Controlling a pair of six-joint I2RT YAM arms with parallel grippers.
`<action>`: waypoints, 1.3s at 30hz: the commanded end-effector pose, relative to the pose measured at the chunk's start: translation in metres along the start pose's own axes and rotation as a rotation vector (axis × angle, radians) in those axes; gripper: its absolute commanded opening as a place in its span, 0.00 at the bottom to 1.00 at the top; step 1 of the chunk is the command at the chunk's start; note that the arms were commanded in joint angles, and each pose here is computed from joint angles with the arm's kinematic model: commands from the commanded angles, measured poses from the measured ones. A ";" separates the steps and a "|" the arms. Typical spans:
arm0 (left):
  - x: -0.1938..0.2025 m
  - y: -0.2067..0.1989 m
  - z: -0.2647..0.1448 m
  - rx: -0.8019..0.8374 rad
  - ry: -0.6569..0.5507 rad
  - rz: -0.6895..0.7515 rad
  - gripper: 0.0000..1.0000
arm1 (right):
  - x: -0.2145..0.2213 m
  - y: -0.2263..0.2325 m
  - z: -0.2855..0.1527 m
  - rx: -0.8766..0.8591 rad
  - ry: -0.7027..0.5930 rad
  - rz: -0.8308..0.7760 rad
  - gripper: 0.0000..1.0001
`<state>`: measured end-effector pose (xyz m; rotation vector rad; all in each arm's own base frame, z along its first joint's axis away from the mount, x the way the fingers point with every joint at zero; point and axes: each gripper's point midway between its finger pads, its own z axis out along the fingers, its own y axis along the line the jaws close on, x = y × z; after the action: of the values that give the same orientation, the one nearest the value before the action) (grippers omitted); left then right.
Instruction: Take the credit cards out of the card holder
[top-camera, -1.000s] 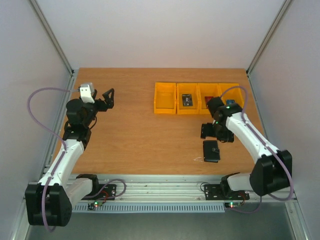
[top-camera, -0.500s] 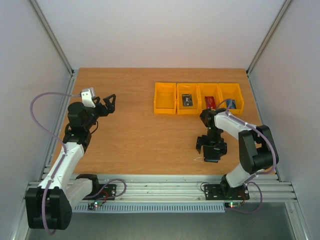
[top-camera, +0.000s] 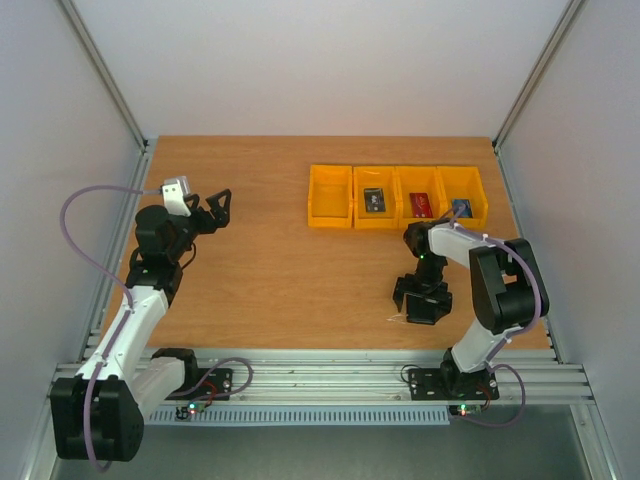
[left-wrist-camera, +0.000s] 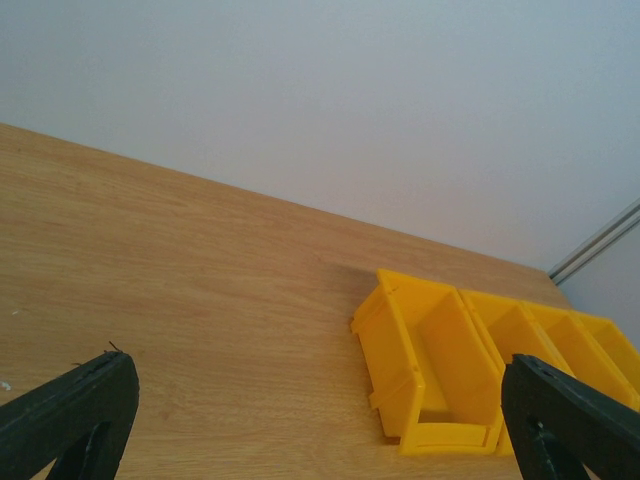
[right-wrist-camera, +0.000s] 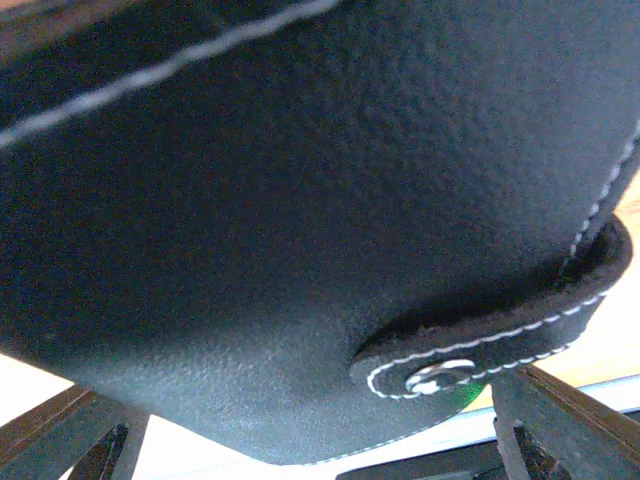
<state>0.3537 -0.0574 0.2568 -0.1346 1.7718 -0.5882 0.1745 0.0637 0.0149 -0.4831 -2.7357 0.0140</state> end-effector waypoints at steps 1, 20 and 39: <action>-0.002 -0.002 -0.002 0.016 -0.019 0.010 0.99 | -0.017 0.024 0.002 -0.077 -0.020 -0.052 0.91; 0.004 -0.033 -0.006 0.166 0.050 0.029 0.99 | 0.002 0.144 -0.080 -0.280 -0.165 -0.453 0.67; 0.034 -0.063 -0.006 0.242 0.172 0.011 0.99 | -0.016 0.099 -0.080 0.093 -0.317 -0.347 0.98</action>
<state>0.3269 -0.1233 0.2505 0.0712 1.8692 -0.8389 0.2541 0.1693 0.0858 0.1279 -3.0763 0.0156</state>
